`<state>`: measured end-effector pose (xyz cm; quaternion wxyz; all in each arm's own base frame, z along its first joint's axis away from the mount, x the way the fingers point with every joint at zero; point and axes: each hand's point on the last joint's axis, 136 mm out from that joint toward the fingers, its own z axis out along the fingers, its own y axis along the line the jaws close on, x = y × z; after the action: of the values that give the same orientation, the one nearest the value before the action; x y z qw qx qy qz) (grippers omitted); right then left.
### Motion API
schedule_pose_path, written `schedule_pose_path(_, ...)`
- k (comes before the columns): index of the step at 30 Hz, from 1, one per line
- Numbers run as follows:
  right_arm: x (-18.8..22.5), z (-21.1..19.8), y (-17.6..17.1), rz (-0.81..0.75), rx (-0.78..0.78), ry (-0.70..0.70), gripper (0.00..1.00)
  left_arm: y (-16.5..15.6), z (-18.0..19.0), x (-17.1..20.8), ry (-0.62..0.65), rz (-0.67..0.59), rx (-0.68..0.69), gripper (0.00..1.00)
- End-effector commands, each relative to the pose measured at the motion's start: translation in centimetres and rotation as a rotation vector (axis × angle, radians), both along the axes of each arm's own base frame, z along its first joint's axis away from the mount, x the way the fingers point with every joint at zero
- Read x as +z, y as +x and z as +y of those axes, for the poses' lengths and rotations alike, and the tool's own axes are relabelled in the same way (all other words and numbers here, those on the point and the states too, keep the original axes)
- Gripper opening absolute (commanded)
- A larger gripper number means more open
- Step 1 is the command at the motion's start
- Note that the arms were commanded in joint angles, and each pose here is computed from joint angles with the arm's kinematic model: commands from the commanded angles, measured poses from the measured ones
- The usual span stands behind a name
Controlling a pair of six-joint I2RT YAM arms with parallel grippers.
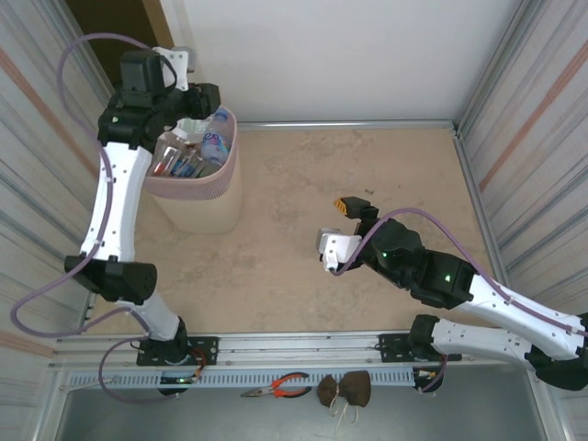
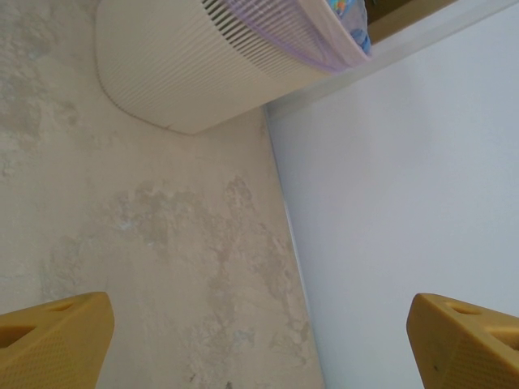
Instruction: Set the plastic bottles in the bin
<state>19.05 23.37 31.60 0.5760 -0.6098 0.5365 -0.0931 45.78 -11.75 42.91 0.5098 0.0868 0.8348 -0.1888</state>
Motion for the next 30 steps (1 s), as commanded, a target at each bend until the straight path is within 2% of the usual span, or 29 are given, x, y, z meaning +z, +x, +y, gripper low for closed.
schedule_pose_path(1, 1.6, -0.1, -0.1, -0.013, -0.008, 0.04, 0.92, 0.7, -1.4, -4.6, -0.009, 0.155, -0.079, 0.35)
schedule_pose_path(6, 1.4, -0.4, -0.2, 0.004, -0.021, 0.045, 0.92, 0.4, -1.6, -9.1, -0.017, 0.26, -0.084, 0.19)
schedule_pose_path(13, 1.3, -0.6, -0.2, 0.001, -0.029, 0.044, 0.92, -1.1, -1.3, -12.6, -0.025, 0.315, -0.073, 0.14)
schedule_pose_path(17, 1.8, -0.7, 0.1, -0.006, -0.049, 0.056, 0.93, -1.1, -1.0, -10.4, -0.029, 0.259, -0.066, 0.16)
schedule_pose_path(22, 2.2, -1.6, 1.0, 0.011, -0.129, 0.098, 0.94, -1.9, -0.9, -6.2, -0.045, 0.162, -0.066, 0.24)
schedule_pose_path(30, 3.0, -4.4, 2.6, 0.117, -0.281, 0.287, 0.94, -6.0, -0.2, -2.5, -0.067, 0.082, -0.056, 0.31)
